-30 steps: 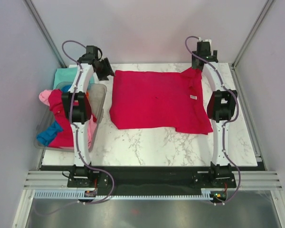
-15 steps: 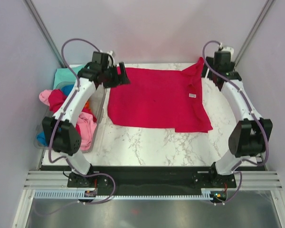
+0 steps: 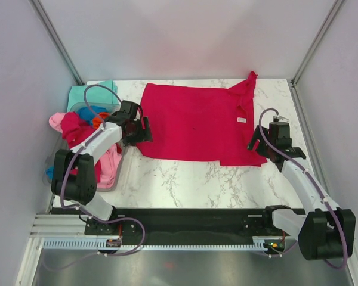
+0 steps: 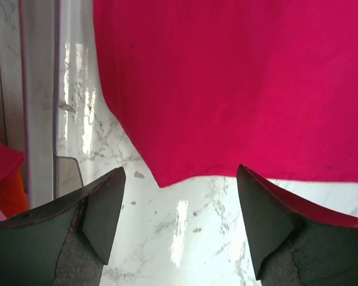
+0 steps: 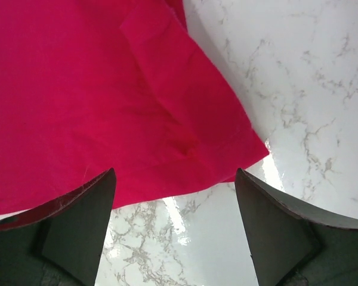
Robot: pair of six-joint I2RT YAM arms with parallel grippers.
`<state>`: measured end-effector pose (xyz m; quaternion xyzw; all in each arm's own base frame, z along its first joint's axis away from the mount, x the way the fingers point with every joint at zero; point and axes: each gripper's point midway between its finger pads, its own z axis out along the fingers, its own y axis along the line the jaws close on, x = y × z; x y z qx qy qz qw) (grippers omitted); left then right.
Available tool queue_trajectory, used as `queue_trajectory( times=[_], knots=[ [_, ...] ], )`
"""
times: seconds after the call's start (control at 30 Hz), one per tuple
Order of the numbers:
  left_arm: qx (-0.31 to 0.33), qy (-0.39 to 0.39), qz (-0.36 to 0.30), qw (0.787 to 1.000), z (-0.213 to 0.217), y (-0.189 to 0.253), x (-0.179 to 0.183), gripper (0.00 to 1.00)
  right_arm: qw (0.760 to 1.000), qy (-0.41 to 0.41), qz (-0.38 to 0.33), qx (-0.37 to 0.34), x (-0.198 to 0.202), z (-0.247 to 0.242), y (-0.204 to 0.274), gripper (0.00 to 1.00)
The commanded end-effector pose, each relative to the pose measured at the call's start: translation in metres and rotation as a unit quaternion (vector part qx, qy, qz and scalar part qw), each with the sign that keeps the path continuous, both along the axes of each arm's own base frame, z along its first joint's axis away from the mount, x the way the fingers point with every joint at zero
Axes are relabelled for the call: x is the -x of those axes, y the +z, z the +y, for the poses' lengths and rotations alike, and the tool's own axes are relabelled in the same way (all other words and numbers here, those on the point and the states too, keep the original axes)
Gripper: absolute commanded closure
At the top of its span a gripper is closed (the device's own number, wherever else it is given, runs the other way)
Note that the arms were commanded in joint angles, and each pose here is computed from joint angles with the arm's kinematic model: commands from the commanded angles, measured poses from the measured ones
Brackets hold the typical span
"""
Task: Fold and stack the t-shirts
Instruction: Flatten the tshirt out
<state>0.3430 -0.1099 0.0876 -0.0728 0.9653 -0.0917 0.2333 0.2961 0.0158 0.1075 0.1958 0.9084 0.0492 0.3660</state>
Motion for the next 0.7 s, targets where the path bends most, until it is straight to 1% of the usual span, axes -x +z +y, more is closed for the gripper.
queue_trajectory(
  times=[0.0,0.07,0.1,0.2,0.3,0.4,0.43,0.5,0.53,0.57,0.6,0.63,0.67],
  knots=[
    [-0.017,0.053,-0.005,0.998,0.011,-0.020,-0.003,0.16,0.999,0.007,-0.019,-0.044,0.005,0.016,-0.004,0.11],
    [-0.014,0.062,-0.006,0.998,0.010,-0.025,-0.006,0.16,0.999,-0.008,-0.023,-0.047,0.011,0.013,-0.007,0.10],
    [-0.014,0.067,-0.002,0.998,0.010,-0.030,-0.006,0.19,0.999,-0.019,-0.012,-0.047,0.018,0.011,-0.017,0.10],
    [-0.008,0.071,0.001,0.997,0.006,-0.037,-0.009,0.23,0.998,-0.044,-0.005,-0.055,0.024,0.008,-0.029,0.09],
    [-0.016,0.068,0.010,0.997,0.002,-0.046,-0.009,0.24,0.997,-0.058,0.001,-0.052,0.023,0.004,-0.038,0.09],
    [-0.024,0.068,0.018,0.997,0.001,-0.055,-0.009,0.20,0.996,-0.068,0.029,-0.050,0.020,0.002,-0.055,0.10],
    [-0.028,0.069,0.025,0.997,0.002,-0.061,-0.007,0.20,0.996,-0.069,0.028,-0.053,0.018,0.002,-0.056,0.12],
    [-0.036,0.070,0.029,0.996,0.004,-0.067,-0.006,0.20,0.995,-0.073,0.033,-0.056,0.018,0.002,-0.063,0.13],
    [-0.038,0.071,0.029,0.996,0.005,-0.070,-0.007,0.22,0.995,-0.077,0.038,-0.058,0.018,0.002,-0.068,0.14],
    [-0.041,0.072,0.035,0.996,0.006,-0.076,-0.006,0.28,0.995,-0.079,0.033,-0.059,0.014,0.002,-0.069,0.18],
    [-0.044,0.073,0.035,0.996,0.006,-0.077,-0.007,0.51,0.994,-0.081,0.036,-0.060,0.014,0.002,-0.072,0.21],
    [-0.044,0.075,0.028,0.996,0.006,-0.078,-0.011,0.63,0.994,-0.083,0.042,-0.060,0.015,0.002,-0.076,0.25],
    [-0.043,0.075,0.028,0.996,0.006,-0.079,-0.012,0.71,0.994,-0.085,0.037,-0.061,0.012,0.001,-0.077,0.32]
  ],
)
